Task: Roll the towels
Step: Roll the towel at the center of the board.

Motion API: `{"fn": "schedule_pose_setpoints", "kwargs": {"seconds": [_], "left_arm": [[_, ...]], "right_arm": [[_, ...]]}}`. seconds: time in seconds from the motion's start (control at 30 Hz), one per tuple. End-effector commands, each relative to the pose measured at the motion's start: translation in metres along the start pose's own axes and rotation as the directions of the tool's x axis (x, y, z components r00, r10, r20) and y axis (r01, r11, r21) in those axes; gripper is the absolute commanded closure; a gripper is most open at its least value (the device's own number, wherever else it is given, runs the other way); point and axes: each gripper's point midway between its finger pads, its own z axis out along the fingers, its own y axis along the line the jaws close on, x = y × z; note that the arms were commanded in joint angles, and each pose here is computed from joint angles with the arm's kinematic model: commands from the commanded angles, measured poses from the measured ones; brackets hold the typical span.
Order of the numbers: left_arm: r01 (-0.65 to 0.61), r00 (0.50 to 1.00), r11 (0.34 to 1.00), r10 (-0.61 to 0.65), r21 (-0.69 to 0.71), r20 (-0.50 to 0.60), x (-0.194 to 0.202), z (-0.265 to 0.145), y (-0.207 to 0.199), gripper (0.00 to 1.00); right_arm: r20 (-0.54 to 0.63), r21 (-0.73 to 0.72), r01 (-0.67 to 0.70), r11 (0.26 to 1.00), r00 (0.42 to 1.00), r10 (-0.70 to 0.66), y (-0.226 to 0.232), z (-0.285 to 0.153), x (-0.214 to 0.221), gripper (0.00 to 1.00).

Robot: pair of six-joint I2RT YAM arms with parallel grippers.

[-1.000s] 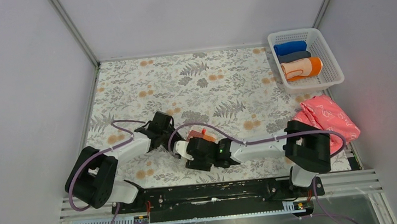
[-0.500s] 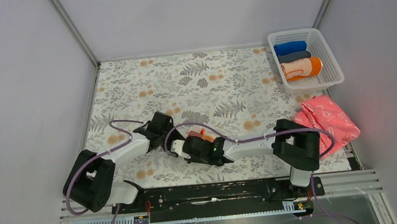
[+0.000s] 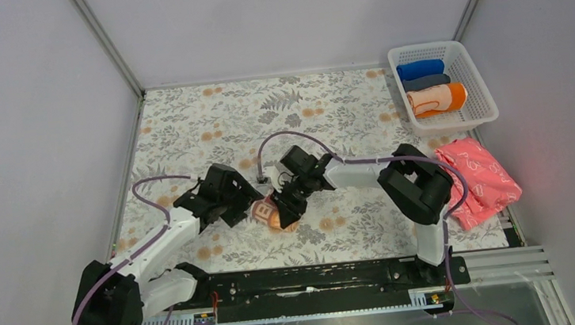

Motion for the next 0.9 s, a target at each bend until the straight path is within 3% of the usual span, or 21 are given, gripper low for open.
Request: {"fn": "schedule_pose_setpoints", "kwargs": {"seconds": [0.0, 0.3, 0.5, 0.67, 0.87], "left_arm": [[0.012, 1.000, 1.000, -0.012, -0.009, -0.011, 0.003, -0.003, 0.000, 0.26], [0.021, 0.996, 1.000, -0.020, 0.014, -0.083, 0.019, 0.007, -0.002, 0.26], [0.004, 0.994, 1.000, -0.004, 0.001, -0.106, 0.025, 0.018, -0.002, 0.27], [-0.020, 0.992, 0.999, 0.016, -0.030, -0.127, 0.031, 0.034, 0.001, 0.34], [-0.033, 0.992, 0.996, 0.023, -0.080, -0.120, 0.031, 0.042, 0.014, 0.54]], "right_arm": [[-0.108, -0.271, -0.278, 0.922, 0.960, 0.258, 0.033, 0.004, 0.030, 0.85], [-0.112, -0.370, -0.502, 0.782, 0.859, 0.499, 0.010, 0.002, 0.029, 0.85], [-0.123, -0.346, -0.576, 0.741, 0.810, 0.573, 0.000, 0.005, 0.043, 0.84], [-0.096, -0.301, -0.579, 0.758, 0.809, 0.580, -0.003, 0.004, 0.049, 0.81], [-0.013, -0.192, -0.486, 0.852, 0.870, 0.493, -0.010, -0.012, 0.036, 0.65]]}}
